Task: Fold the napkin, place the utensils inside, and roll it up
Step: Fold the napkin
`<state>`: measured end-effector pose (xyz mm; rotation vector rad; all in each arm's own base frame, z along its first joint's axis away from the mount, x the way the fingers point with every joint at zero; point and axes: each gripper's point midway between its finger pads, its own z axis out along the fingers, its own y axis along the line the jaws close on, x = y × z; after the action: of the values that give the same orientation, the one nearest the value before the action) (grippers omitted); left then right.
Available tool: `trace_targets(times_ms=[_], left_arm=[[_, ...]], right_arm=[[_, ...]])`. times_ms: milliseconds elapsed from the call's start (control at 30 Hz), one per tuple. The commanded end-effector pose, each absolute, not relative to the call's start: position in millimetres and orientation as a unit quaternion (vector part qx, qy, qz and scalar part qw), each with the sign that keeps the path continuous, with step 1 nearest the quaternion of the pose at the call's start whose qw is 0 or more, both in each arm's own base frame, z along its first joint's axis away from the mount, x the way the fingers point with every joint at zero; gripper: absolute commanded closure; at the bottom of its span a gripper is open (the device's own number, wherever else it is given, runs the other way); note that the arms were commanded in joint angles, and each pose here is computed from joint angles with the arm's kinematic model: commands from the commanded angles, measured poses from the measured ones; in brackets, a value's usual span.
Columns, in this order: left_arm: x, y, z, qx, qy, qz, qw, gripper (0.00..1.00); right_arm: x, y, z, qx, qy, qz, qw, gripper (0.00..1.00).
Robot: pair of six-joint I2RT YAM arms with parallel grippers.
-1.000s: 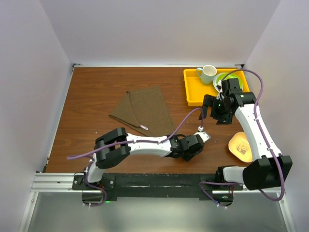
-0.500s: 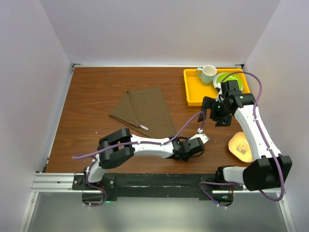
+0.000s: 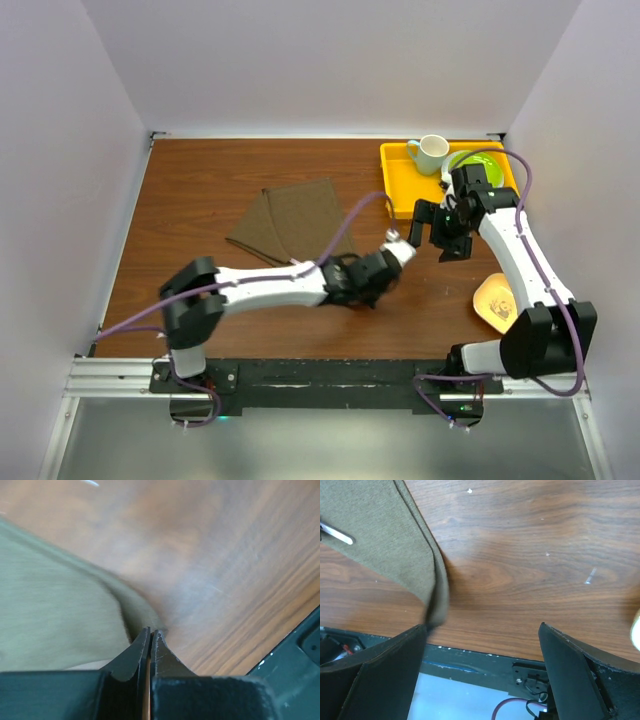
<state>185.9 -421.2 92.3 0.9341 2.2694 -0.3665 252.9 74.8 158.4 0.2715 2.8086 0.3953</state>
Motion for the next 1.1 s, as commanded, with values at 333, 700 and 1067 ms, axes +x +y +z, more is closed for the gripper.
trace_targets(times_ms=[333, 700, 1067], left_arm=[[318.6, -253.9, 151.9, 0.186, 0.887, -0.133, 0.400, 1.00], [369.7, -164.4, 139.9, 0.080, 0.907, -0.113, 0.397, 1.00], [400.4, -110.4, 129.0, 0.032, 0.911, -0.102, 0.399, 1.00]], right_arm=[[309.5, 110.1, 164.7, 0.053, 0.971, 0.179, 0.147, 0.02], [339.9, 139.5, 158.5, 0.025, 0.976, 0.177, 0.127, 0.02], [350.4, 170.1, 148.0, -0.008, 0.979, 0.177, 0.102, 0.02]])
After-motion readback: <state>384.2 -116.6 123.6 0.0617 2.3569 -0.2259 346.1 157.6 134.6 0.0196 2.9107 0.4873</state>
